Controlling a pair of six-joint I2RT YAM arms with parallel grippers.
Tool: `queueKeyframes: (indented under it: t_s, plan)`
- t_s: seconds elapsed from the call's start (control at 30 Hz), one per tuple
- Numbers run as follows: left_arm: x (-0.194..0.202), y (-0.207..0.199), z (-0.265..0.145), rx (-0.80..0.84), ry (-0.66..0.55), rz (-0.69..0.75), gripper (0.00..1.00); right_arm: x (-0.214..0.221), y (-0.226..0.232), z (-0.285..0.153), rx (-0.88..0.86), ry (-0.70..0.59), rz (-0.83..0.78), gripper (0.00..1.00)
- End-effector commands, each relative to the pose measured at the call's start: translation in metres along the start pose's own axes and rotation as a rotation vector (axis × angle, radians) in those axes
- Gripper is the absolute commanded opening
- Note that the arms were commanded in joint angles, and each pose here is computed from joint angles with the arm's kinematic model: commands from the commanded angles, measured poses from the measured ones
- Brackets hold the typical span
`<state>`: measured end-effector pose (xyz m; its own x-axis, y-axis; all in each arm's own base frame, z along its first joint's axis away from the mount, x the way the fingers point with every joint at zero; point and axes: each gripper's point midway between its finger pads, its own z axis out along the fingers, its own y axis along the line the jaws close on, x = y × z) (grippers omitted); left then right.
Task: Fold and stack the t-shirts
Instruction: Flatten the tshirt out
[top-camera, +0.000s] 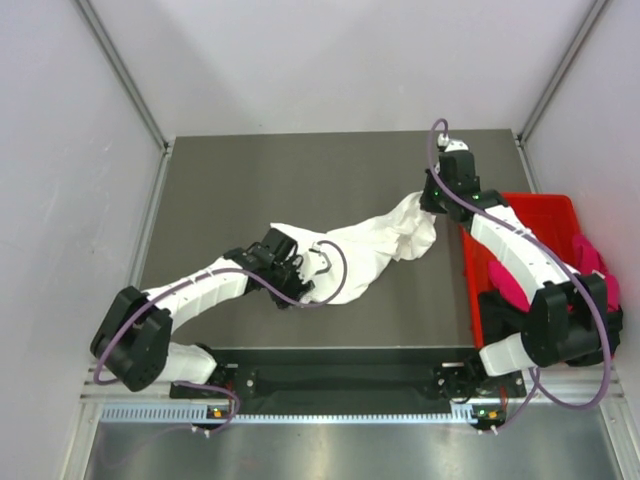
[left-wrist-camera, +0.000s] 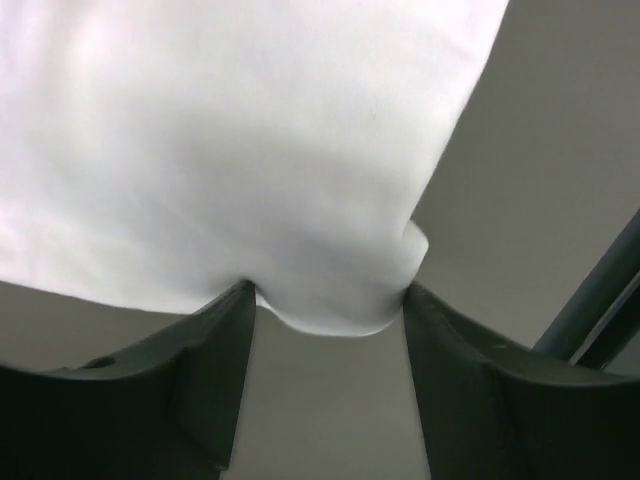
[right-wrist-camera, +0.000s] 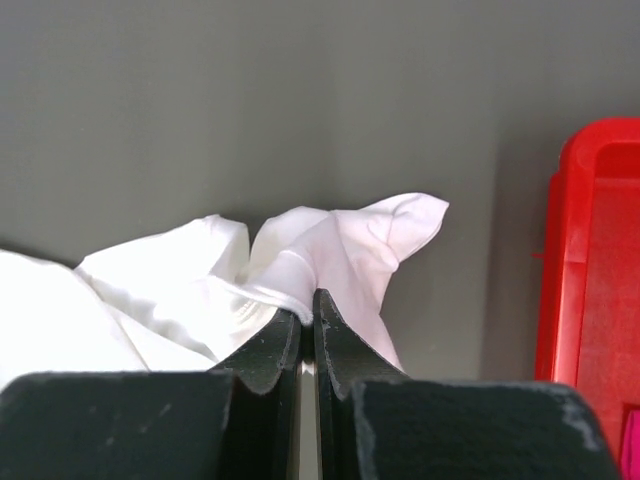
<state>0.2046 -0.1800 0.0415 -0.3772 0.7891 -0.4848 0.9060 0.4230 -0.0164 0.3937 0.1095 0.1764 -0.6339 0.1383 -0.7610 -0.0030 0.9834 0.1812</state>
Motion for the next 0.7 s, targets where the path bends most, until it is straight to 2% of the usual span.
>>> queueKeyframes:
  t_s: [0.0, 0.03, 0.07, 0.17, 0.2, 0.27, 0.3, 0.33, 0.37, 0.4, 0.53, 0.67]
  plan:
    - [-0.027, 0.003, 0.008, -0.001, -0.114, 0.032, 0.31, -0.027, 0.007, -0.026, -0.045, -0.096, 0.030, 0.00]
    - [-0.028, 0.005, 0.009, -0.005, -0.112, 0.030, 0.05, -0.032, 0.008, -0.031, -0.054, -0.112, 0.033, 0.00]
    - [-0.027, 0.017, 0.010, -0.066, -0.090, 0.015, 0.00, -0.039, 0.012, -0.044, -0.079, -0.136, 0.034, 0.00]
    - [-0.032, 0.056, -0.010, -0.262, -0.063, -0.068, 0.00, -0.058, 0.024, -0.080, -0.151, -0.196, 0.034, 0.00]
    - [-0.030, 0.085, -0.036, -0.393, -0.074, -0.140, 0.00, -0.064, 0.027, -0.090, -0.170, -0.216, 0.034, 0.00]
    - [-0.049, 0.114, -0.085, -0.473, -0.167, -0.219, 0.00, -0.079, 0.041, -0.129, -0.259, -0.273, 0.037, 0.00]
    - [-0.053, 0.136, -0.136, -0.546, -0.236, -0.301, 0.00, -0.085, 0.046, -0.144, -0.296, -0.298, 0.033, 0.00]
    - [-0.054, 0.145, -0.162, -0.589, -0.253, -0.327, 0.00, -0.093, 0.051, -0.162, -0.332, -0.332, 0.032, 0.00]
    - [-0.064, 0.156, -0.206, -0.671, -0.308, -0.340, 0.00, -0.098, 0.058, -0.189, -0.391, -0.378, 0.027, 0.00]
    - [-0.064, 0.156, -0.211, -0.682, -0.318, -0.342, 0.00, -0.102, 0.060, -0.205, -0.415, -0.407, 0.027, 0.00]
    - [-0.118, 0.151, -0.319, -0.827, -0.576, -0.276, 0.00, -0.119, 0.060, -0.286, -0.487, -0.566, 0.037, 0.00]
    - [-0.139, 0.112, -0.426, -0.959, -0.820, -0.205, 0.00, -0.108, 0.067, -0.358, -0.620, -0.644, 0.037, 0.00]
